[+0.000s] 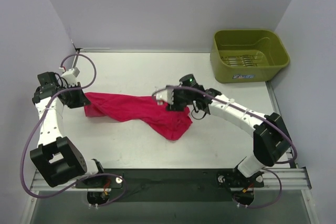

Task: Roll the t-shirts
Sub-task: Flatten out the T-shirt at the center of the board.

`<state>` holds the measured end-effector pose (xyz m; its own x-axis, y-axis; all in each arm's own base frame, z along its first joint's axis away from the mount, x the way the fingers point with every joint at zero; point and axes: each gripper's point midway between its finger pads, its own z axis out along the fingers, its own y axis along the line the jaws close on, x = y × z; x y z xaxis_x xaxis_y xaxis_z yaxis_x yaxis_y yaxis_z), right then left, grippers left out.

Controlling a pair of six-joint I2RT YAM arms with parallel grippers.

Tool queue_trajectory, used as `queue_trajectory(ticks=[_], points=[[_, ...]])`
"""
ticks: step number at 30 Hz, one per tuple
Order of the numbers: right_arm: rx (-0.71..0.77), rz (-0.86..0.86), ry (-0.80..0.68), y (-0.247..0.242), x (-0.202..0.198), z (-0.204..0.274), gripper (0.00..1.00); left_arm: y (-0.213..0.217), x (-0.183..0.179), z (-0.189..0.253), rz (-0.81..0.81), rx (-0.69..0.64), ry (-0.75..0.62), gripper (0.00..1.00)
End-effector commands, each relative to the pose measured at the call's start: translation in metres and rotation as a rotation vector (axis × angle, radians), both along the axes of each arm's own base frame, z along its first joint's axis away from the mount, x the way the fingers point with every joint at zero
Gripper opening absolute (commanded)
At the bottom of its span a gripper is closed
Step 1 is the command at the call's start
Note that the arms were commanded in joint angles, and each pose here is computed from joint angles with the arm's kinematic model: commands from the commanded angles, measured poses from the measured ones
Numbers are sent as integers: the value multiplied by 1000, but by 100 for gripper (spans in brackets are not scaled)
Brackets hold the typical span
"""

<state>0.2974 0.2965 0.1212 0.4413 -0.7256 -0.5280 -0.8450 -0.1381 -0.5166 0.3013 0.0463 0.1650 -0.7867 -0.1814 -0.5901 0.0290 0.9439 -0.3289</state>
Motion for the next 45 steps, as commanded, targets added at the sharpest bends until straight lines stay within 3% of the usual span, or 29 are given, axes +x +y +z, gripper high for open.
queue_trajectory(ticks=[1,2,5,8,9,12,16,22,33,45], points=[[379,-561,143,-37,92,85,54,9,3,0,-9,68,-20,0],[376,-641,285,-44,85,74,54,10,4,-5,-7,60,-2,0],[380,-747,523,-66,70,51,54,11,7,-11,3,42,27,0],[486,-958,848,-82,56,34,54,11,8,-13,19,29,41,0],[516,-1004,1048,-78,35,23,53,11,8,-13,22,28,43,0],[537,-1012,1234,-82,1,6,55,13,6,-14,24,38,51,0],[513,-1010,1329,-81,-27,-8,55,16,1,-25,9,52,98,0],[484,-935,1351,-73,-44,-28,53,24,-1,-32,-2,91,134,0],[364,-643,1160,-60,-59,-57,47,25,-14,-34,3,117,176,0],[298,-639,1102,-46,-48,-76,47,25,-25,-33,5,133,187,0]])
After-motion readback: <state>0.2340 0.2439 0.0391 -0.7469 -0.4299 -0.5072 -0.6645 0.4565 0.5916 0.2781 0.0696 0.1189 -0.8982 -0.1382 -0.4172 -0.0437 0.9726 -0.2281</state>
